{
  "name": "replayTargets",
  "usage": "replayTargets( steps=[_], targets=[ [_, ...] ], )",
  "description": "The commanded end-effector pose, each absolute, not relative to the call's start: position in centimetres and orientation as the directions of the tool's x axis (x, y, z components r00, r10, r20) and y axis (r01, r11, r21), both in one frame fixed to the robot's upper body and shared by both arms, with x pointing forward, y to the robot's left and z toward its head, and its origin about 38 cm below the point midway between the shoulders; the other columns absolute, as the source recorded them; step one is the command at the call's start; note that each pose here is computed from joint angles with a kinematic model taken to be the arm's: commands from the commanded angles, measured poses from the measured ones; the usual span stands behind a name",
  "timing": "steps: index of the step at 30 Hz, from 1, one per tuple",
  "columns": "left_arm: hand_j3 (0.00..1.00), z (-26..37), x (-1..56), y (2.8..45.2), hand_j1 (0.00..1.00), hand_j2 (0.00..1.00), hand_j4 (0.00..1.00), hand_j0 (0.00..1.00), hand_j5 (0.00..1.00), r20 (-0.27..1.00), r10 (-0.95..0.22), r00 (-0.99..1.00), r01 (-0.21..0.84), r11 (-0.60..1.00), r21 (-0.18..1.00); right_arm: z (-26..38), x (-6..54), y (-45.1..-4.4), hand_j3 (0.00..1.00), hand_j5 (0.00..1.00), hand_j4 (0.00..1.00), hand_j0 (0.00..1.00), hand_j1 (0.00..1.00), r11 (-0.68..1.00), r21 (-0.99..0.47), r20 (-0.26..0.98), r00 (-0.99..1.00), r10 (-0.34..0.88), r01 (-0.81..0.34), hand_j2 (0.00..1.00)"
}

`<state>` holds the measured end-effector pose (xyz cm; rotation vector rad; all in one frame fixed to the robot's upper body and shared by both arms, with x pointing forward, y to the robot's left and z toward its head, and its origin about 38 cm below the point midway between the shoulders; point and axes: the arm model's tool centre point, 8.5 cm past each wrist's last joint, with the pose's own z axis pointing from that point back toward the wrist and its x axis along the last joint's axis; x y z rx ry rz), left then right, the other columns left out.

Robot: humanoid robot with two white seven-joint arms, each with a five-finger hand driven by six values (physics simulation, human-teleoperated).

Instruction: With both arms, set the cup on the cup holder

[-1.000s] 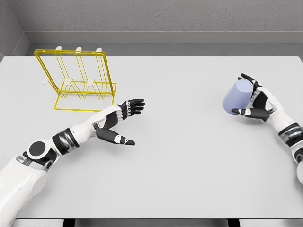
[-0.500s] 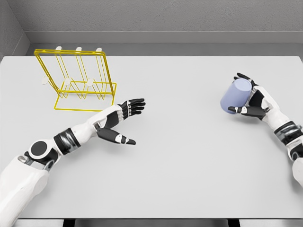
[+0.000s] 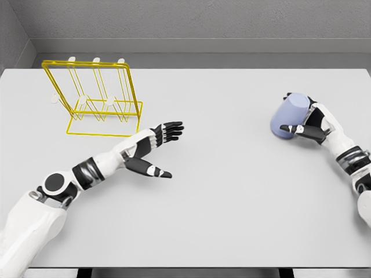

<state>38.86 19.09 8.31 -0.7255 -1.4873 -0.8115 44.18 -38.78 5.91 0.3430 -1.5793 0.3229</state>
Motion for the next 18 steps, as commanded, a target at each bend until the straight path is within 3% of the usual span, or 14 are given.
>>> replayTargets(
  steps=[1, 18],
  targets=[
    [1.00, 8.4, 38.8, 18.9, 1.00, 1.00, 1.00, 1.00, 1.00, 0.997, -0.018, -0.077, 0.829, 0.555, 0.074, 6.2, 44.3, -38.9, 0.70, 0.70, 0.70, 0.70, 0.70, 0.913, 0.005, 0.999, -0.039, -0.023, -0.408, 0.70],
    [1.00, 8.3, 38.8, 20.0, 1.00, 1.00, 1.00, 1.00, 1.00, 0.996, -0.041, -0.075, 0.823, 0.562, 0.085, 9.8, 45.4, -36.7, 0.70, 0.70, 0.70, 0.70, 0.70, 0.878, -0.041, 0.990, -0.140, -0.029, -0.476, 0.70]
  ],
)
